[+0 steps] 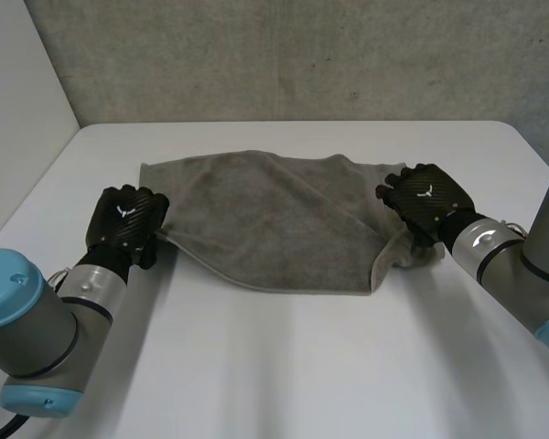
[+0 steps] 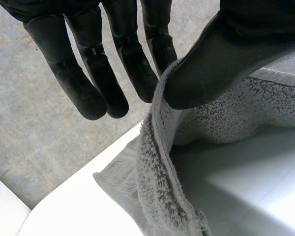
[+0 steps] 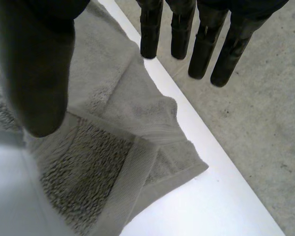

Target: Fold the towel.

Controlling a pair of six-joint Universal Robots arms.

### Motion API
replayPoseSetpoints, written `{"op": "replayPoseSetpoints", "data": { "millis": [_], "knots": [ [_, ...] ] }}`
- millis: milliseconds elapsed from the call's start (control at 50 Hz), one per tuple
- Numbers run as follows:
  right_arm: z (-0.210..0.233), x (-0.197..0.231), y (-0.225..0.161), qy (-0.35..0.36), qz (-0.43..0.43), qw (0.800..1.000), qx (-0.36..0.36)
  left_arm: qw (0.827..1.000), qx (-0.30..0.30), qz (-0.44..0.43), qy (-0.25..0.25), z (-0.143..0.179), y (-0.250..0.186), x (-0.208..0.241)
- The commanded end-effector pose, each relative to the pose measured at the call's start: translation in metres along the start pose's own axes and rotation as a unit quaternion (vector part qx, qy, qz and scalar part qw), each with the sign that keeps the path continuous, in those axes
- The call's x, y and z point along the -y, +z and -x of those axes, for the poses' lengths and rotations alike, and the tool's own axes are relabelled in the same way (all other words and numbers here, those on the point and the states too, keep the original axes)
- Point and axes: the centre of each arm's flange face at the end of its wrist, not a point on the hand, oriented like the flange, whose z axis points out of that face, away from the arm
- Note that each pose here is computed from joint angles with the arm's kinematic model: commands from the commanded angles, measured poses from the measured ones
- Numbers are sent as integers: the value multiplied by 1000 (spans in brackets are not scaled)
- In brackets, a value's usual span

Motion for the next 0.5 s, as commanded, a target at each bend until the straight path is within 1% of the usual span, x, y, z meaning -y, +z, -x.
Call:
{"op": "replayPoseSetpoints", "data": {
  "millis": [20, 40, 80, 240, 300, 380, 500],
  "knots": [
    [1, -3, 11, 15, 26, 999, 33, 1000, 0, 2, 0, 0, -1, -1],
    [1, -3, 11, 15, 26, 999, 33, 1000, 0, 2, 1, 0, -1, -1],
    [3, -12, 19, 27, 57, 997, 52, 1000, 0, 3, 1, 0, -2, -2],
    [11, -28, 34, 25, 90, 993, 79, 1000, 0, 4, 0, 0, -2, -2],
    [10, -29, 37, 21, 90, 993, 78, 1000, 0, 5, 0, 0, -2, -2],
    [5, -31, 39, 6, 101, 993, 60, 1000, 0, 5, 0, 0, -2, -2],
    [1, -31, 36, 9, 110, 993, 46, 1000, 4, 6, 0, 3, -1, -3]
  ]
}}
